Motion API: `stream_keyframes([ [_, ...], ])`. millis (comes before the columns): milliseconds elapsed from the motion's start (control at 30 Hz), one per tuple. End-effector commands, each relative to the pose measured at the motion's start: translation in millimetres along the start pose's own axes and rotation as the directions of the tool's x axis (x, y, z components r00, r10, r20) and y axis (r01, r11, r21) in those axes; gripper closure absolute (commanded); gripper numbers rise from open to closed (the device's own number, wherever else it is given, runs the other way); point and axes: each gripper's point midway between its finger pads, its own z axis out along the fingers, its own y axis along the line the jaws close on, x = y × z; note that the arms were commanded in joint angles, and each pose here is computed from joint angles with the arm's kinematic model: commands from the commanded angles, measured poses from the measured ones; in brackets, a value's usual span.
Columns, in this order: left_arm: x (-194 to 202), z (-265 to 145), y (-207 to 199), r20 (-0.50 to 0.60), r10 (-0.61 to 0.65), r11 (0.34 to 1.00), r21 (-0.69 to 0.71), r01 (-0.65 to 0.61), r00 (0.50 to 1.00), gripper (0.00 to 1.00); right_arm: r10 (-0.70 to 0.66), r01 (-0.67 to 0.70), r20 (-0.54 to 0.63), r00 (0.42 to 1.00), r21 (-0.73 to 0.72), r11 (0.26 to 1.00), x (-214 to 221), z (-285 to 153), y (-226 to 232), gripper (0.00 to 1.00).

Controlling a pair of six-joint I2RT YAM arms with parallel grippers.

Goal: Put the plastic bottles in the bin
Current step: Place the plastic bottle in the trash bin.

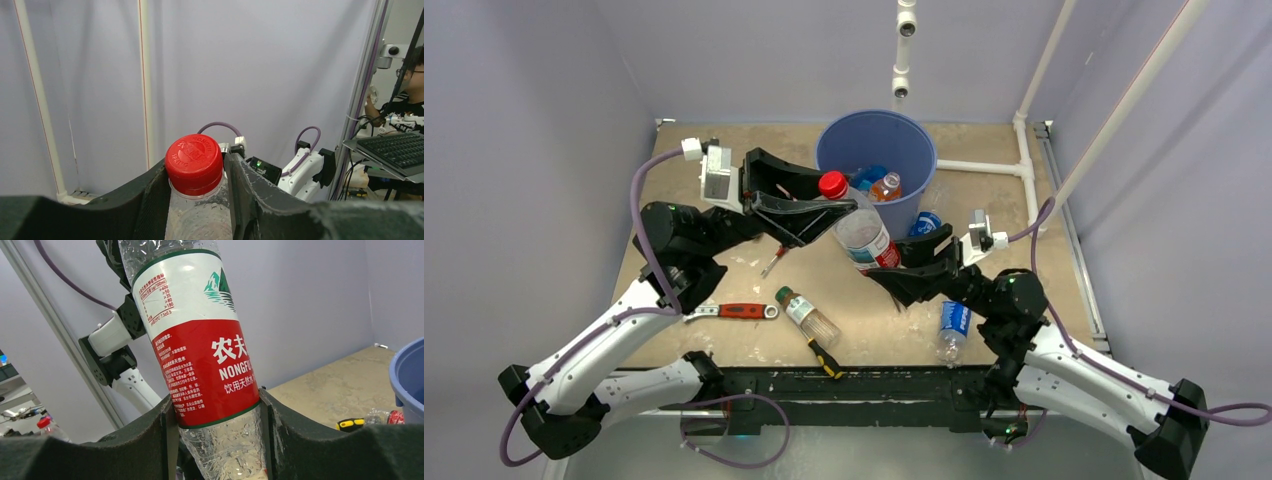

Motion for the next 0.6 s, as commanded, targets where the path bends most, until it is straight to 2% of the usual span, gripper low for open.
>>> stream_keyframes([
  [0,-18,4,-12,0.029,0.016,0.999,0.049,-0.018,0.999,0.72,-0.031,0.031,0.029,0.999,-0.007,0.999,-12,7,4,0.68],
  [67,-17,5,-14,0.023,0.015,0.998,0.058,-0.016,1.000,0.81,-0.030,0.030,0.017,0.999,-0.006,1.000,-9,8,3,0.67],
  [167,-15,6,-14,0.014,0.015,0.998,0.065,-0.015,1.000,0.99,-0.026,0.026,0.004,1.000,-0.005,1.000,-6,9,3,0.64],
  [233,-14,6,-11,0.010,0.018,0.998,0.054,-0.018,1.000,1.00,-0.022,0.022,-0.002,1.000,0.001,1.000,-7,9,3,0.54],
  [300,-16,6,-10,0.014,0.025,0.999,0.044,-0.026,1.000,1.00,-0.023,0.023,-0.005,1.000,0.012,1.000,-11,10,3,0.38],
  [367,-17,5,-9,0.016,0.035,0.999,0.031,-0.036,0.999,1.00,-0.023,0.023,-0.005,1.000,0.030,0.999,-16,9,3,0.26],
  [567,-22,2,0,0.035,0.070,0.997,-0.025,-0.069,0.997,1.00,-0.035,0.034,0.019,0.999,0.078,0.996,-35,2,5,0.06],
])
